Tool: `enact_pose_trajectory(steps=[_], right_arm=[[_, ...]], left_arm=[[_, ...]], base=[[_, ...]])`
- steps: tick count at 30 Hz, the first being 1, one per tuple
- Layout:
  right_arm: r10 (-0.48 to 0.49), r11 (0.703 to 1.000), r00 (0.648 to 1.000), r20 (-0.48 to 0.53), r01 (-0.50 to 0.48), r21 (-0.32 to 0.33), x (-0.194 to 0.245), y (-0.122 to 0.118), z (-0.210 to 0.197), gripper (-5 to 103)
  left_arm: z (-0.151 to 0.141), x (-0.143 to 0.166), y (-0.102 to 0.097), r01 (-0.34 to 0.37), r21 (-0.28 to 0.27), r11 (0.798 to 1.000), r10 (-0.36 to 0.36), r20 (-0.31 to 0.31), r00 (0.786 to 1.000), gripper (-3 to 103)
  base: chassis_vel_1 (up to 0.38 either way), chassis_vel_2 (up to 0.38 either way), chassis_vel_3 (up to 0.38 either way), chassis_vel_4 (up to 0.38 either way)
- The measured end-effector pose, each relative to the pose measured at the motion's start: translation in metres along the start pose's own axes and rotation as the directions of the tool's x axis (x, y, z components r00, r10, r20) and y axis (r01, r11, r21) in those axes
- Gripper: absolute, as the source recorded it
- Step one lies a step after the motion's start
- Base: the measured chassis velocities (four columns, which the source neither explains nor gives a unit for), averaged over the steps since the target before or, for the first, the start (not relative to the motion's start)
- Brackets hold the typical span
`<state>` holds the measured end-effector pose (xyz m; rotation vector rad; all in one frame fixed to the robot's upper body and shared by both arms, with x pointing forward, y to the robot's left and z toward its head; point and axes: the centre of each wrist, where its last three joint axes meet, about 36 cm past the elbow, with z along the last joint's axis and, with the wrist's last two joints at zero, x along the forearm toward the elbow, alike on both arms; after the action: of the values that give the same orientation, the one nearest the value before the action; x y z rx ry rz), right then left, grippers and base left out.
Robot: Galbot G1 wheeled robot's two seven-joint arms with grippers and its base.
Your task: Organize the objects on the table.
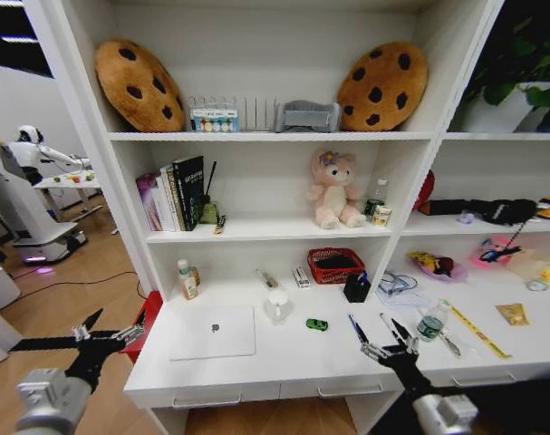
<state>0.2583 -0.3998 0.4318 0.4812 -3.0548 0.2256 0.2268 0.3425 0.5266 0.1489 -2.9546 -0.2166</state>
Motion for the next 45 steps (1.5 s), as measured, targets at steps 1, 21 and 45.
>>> enact_pose_trajectory(steps=[1, 21, 45], right_arm=[[-0.085, 0.996, 0.996, -0.004, 0.085, 0.012, -0.004, -0.025, 0.005, 100], [-0.494, 0.869, 0.845, -0.204, 0.487, -0.090, -0.079, -0.144, 0.077, 100], [-0.647, 0.757, 0.721, -0.250, 0.647, -0.092, -0.192, -0.121, 0.132, 100]], left_arm=[[0.000, 0.000, 0.000, 0.000, 0.000, 1.000, 0.000, 0.000, 1.000, 100], [0.001, -0.001, 0.000, -0.001, 0.001, 1.000, 0.001, -0.001, 1.000, 100], [0.001, -0.001, 0.000, -0.001, 0.001, 1.000, 0.001, -0.001, 1.000, 100]], base=[[0.000, 0.000, 0.000, 0.000], [0.000, 0.000, 0.000, 0.000], [0.000, 0.000, 0.000, 0.000]])
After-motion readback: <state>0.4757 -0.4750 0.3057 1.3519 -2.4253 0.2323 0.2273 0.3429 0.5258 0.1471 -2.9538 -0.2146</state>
